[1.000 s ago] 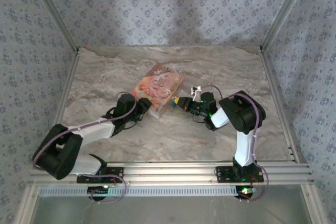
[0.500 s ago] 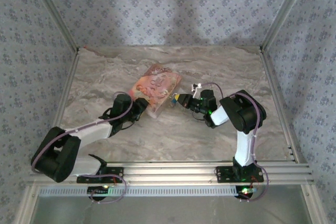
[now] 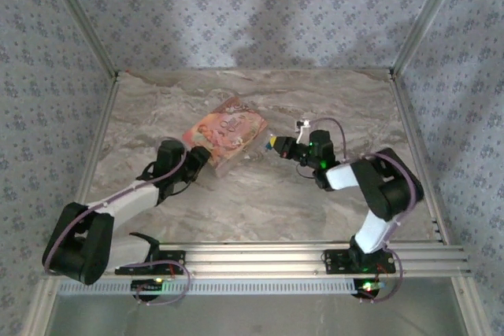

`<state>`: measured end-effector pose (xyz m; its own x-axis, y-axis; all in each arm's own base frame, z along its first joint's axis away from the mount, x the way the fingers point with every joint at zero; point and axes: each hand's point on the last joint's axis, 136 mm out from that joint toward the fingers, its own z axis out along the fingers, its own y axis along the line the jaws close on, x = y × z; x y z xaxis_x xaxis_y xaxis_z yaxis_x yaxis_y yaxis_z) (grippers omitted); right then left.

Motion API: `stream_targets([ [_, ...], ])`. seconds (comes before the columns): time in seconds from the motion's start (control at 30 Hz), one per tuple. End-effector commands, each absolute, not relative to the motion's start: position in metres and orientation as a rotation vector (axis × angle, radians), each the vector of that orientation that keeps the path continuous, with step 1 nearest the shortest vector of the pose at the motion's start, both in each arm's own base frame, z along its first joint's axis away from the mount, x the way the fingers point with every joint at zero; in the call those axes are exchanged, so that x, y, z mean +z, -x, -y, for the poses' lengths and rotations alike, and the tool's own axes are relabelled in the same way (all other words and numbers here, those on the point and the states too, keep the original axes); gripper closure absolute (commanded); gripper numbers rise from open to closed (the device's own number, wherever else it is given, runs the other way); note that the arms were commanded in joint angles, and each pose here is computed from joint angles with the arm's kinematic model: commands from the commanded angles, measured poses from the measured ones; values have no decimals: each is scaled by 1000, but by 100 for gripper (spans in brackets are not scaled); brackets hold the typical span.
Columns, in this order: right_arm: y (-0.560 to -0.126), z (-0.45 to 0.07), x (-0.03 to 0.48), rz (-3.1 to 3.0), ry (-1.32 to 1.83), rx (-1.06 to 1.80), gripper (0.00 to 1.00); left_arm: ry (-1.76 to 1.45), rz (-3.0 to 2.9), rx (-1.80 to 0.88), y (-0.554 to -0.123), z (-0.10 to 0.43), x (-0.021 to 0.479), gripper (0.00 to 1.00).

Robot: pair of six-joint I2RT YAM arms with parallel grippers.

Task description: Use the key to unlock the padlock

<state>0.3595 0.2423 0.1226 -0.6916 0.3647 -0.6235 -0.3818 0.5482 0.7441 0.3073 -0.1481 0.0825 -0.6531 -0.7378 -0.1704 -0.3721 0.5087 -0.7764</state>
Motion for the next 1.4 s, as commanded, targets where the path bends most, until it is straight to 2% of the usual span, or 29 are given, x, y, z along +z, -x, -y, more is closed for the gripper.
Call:
stream_targets([
  [0.0, -341, -232, 117, -2115, 153, 1055, 100, 942, -2373, -868, -299, 129, 57, 43],
  [0.23, -292, -227, 122, -2336, 391, 978, 100, 896, -2405, -859, -329, 120, 54, 42],
  [0.53, -245, -221, 92, -2595, 469, 936, 100, 737, -2425, -828, -362, 124, 65, 37],
  [0.83, -249, -227, 70, -2670, 474, 943, 100, 640, -2314, -774, -362, 113, 116, 22],
  [1.17, -253, -235, 48, -2716, 466, 988, 100, 568, -2144, -785, -339, 100, 172, 13],
  [1.3, -254, -236, 41, -2731, 453, 997, 100, 567, -2106, -776, -327, 93, 178, 9],
  [1.37, -253, -235, 38, -2739, 447, 992, 96, 571, -2105, -774, -324, 91, 177, 9],
])
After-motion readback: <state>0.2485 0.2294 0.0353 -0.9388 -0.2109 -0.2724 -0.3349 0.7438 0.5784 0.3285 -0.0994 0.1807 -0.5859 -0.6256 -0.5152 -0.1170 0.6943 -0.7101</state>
